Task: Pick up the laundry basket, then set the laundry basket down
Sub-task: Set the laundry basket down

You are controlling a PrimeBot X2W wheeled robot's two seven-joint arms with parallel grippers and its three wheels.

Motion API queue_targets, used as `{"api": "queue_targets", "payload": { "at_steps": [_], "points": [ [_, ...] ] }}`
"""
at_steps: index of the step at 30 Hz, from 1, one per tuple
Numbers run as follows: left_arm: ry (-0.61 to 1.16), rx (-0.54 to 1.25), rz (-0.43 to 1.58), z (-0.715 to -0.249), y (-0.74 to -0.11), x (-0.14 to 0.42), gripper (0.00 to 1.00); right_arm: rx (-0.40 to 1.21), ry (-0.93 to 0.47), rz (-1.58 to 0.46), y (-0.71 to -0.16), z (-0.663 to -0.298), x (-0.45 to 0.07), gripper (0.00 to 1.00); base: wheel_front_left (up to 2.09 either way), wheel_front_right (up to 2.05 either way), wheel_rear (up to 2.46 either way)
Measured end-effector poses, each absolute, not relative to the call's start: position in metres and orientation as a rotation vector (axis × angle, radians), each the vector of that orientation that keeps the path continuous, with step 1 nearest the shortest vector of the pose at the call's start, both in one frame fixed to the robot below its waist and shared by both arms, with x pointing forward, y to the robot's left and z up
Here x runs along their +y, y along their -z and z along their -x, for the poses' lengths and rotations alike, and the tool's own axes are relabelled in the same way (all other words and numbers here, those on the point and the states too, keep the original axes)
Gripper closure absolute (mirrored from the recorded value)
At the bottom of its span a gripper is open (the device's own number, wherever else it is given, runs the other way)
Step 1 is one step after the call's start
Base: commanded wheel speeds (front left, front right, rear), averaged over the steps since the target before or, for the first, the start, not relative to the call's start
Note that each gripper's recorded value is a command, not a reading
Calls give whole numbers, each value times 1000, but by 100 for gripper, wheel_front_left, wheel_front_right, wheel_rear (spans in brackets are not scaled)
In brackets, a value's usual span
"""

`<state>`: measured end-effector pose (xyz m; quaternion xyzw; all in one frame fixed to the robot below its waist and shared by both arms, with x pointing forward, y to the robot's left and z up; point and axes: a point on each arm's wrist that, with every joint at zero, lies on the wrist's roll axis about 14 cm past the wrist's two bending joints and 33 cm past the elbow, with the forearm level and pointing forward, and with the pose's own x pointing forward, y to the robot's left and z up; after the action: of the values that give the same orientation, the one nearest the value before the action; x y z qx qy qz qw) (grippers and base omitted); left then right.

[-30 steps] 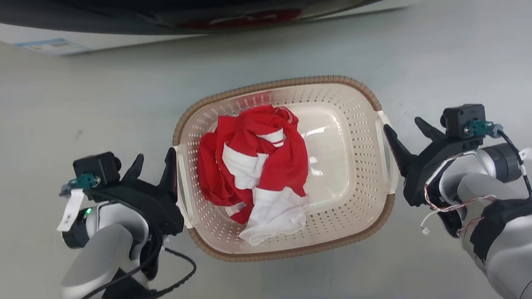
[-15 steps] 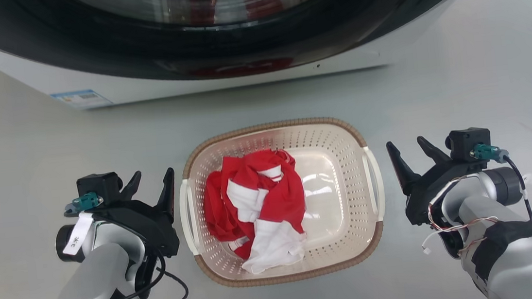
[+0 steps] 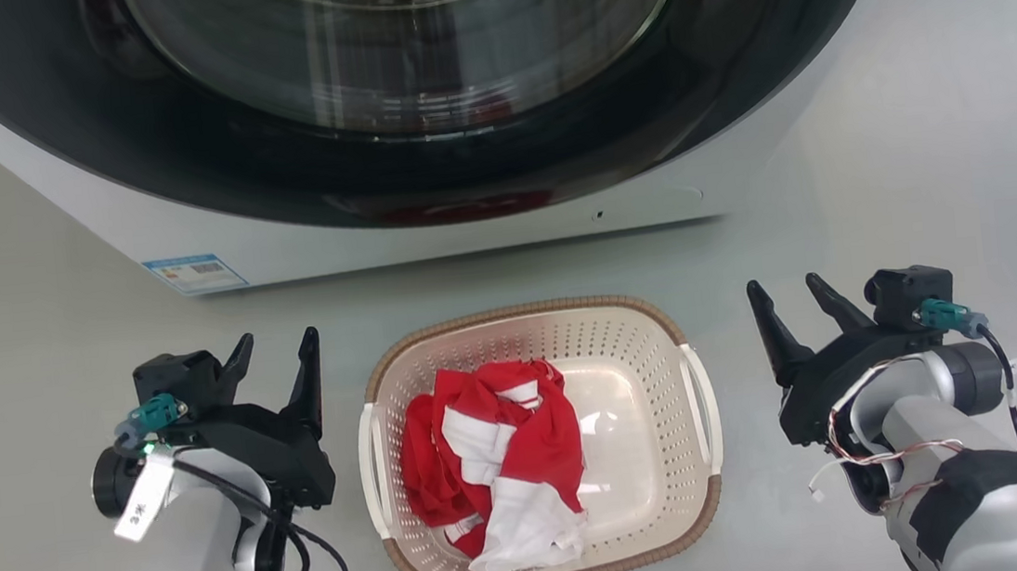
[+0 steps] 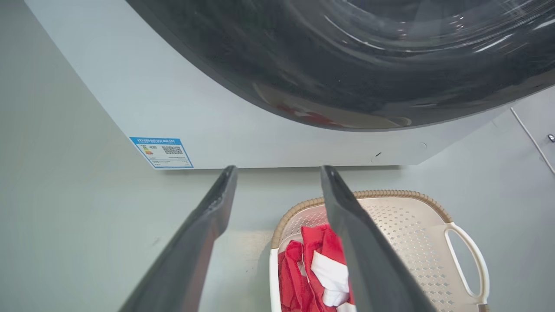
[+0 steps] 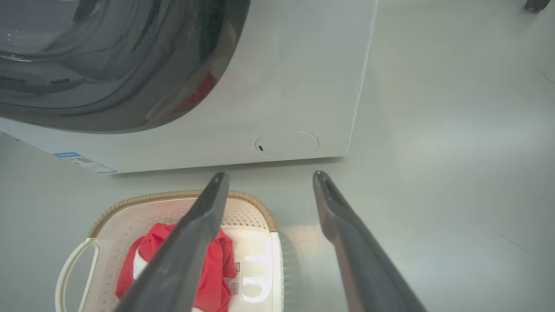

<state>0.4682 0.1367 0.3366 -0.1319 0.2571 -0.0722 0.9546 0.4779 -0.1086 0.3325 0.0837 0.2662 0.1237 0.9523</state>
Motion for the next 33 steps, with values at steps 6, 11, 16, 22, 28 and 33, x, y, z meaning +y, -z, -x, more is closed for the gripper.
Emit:
{"api": "queue_targets", "payload": {
  "at_steps": [6,11,16,22,28,33],
  "points": [
    [155,419,228,-464,-370,141,0,451,-220,-150,-362,-476,-120,0,0,0,0],
    [146,357,202,-459,-389,146,0,389,-215,-132,-382,-475,-122,0,0,0,0],
    [157,273,184,-451,-416,144,0,322,-207,-116,-403,-468,-126,0,0,0,0],
    [166,177,160,-437,-446,146,0,224,-205,-110,-433,-461,-125,0,0,0,0],
    [180,89,150,-421,-473,145,0,141,-203,-87,-458,-450,-130,0,0,0,0],
    [181,38,155,-408,-490,146,0,90,-198,-90,-474,-438,-132,0,0,0,0]
  ]
}}
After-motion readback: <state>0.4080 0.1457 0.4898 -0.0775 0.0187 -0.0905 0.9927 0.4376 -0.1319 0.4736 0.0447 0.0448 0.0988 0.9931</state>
